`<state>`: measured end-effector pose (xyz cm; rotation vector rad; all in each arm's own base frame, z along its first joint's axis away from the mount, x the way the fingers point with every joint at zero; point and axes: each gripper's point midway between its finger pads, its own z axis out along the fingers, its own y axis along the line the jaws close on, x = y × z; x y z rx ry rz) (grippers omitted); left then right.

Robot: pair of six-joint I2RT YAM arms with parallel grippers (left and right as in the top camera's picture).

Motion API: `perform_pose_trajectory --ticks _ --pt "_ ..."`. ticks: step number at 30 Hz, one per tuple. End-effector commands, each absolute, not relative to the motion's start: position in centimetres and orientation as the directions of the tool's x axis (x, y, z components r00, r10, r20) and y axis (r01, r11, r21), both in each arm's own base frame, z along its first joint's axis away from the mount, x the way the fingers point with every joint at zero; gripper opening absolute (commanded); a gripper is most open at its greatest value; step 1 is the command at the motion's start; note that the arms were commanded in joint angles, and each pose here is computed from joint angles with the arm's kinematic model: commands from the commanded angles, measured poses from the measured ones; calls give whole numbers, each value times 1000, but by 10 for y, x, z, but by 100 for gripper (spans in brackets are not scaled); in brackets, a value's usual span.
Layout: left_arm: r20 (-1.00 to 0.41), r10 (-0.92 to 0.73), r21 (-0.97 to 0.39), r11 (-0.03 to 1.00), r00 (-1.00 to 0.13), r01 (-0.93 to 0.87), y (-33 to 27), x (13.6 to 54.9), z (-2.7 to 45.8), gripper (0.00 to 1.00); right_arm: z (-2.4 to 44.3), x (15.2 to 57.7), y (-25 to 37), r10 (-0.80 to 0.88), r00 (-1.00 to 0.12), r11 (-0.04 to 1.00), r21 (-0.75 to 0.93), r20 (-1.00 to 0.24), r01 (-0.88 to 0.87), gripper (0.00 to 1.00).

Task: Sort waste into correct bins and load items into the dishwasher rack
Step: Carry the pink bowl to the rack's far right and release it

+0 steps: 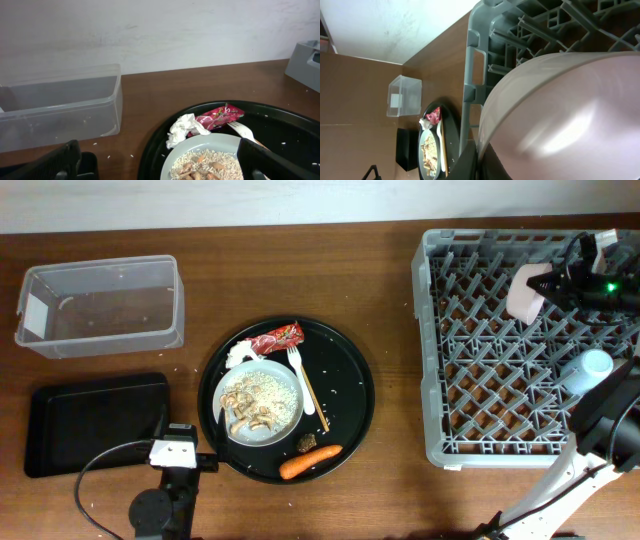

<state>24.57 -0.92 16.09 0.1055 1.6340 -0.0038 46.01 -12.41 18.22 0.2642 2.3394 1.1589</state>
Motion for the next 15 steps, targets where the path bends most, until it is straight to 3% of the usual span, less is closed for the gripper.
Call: perform_pose_trajectory --ticks 1,11,15 --pt "-994 82 77 994 -65 75 -10 246 158 99 177 459 -122 393 -856 602 798 -338 -39 4" --pt "-994 82 77 994 -65 75 -10 246 158 99 172 450 -125 409 -864 589 808 -293 5 4" --pt "-994 82 77 994 -65 75 -10 246 158 99 150 441 -139 425 -879 655 744 -218 132 4"
